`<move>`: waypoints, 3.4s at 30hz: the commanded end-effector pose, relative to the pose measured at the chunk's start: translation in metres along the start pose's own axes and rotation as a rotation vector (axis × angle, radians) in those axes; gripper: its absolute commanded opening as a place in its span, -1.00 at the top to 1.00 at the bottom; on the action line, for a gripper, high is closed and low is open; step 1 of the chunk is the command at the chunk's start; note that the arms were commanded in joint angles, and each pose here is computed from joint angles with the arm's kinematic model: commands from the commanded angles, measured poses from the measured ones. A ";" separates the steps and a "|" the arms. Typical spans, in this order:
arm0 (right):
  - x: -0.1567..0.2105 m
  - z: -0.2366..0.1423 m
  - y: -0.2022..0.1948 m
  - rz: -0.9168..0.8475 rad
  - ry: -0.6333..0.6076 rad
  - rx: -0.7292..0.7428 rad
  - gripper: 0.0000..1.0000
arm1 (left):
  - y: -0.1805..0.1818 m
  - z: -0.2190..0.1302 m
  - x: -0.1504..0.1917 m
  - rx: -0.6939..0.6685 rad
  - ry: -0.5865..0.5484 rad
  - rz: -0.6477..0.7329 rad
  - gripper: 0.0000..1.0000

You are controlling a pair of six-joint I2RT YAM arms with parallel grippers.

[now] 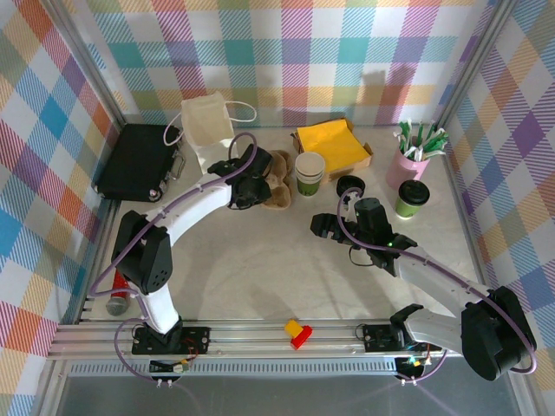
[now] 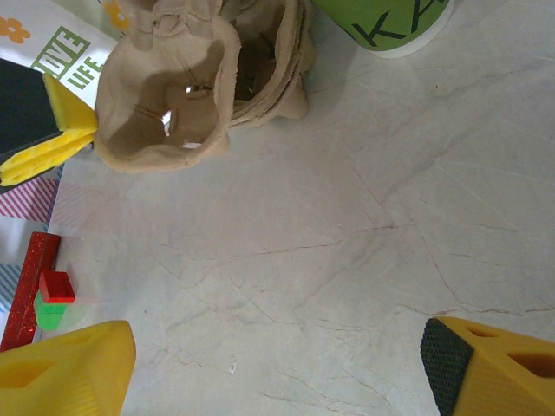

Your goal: Pack the takeout coffee

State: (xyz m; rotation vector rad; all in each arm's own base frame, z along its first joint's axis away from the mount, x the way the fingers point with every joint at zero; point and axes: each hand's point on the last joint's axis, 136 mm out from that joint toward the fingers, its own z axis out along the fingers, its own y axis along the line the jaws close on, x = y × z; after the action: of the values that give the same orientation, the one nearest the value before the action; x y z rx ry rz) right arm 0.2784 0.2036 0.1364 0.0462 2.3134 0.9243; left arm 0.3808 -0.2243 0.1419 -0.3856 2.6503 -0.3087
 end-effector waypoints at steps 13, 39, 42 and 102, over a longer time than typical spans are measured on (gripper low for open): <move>-0.011 -0.004 0.010 -0.001 -0.036 -0.024 -0.73 | 0.002 0.022 0.002 -0.003 0.017 0.008 0.50; -0.050 -0.060 0.105 -0.237 0.048 -0.175 -0.69 | 0.022 -0.106 0.051 0.209 0.083 0.306 0.95; -0.053 -0.066 0.129 -0.319 0.091 -0.191 -0.67 | 0.022 -0.126 0.070 0.292 0.137 0.366 0.95; 0.015 0.005 0.181 -1.183 0.414 0.020 -0.04 | 0.025 -0.191 0.114 0.563 0.142 0.543 0.85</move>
State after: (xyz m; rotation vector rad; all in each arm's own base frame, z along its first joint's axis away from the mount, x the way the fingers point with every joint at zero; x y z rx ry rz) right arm 0.2355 0.3438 0.2290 -1.4421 2.1333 0.2583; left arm 0.1937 -0.2075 0.2505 0.5252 2.5595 -0.8513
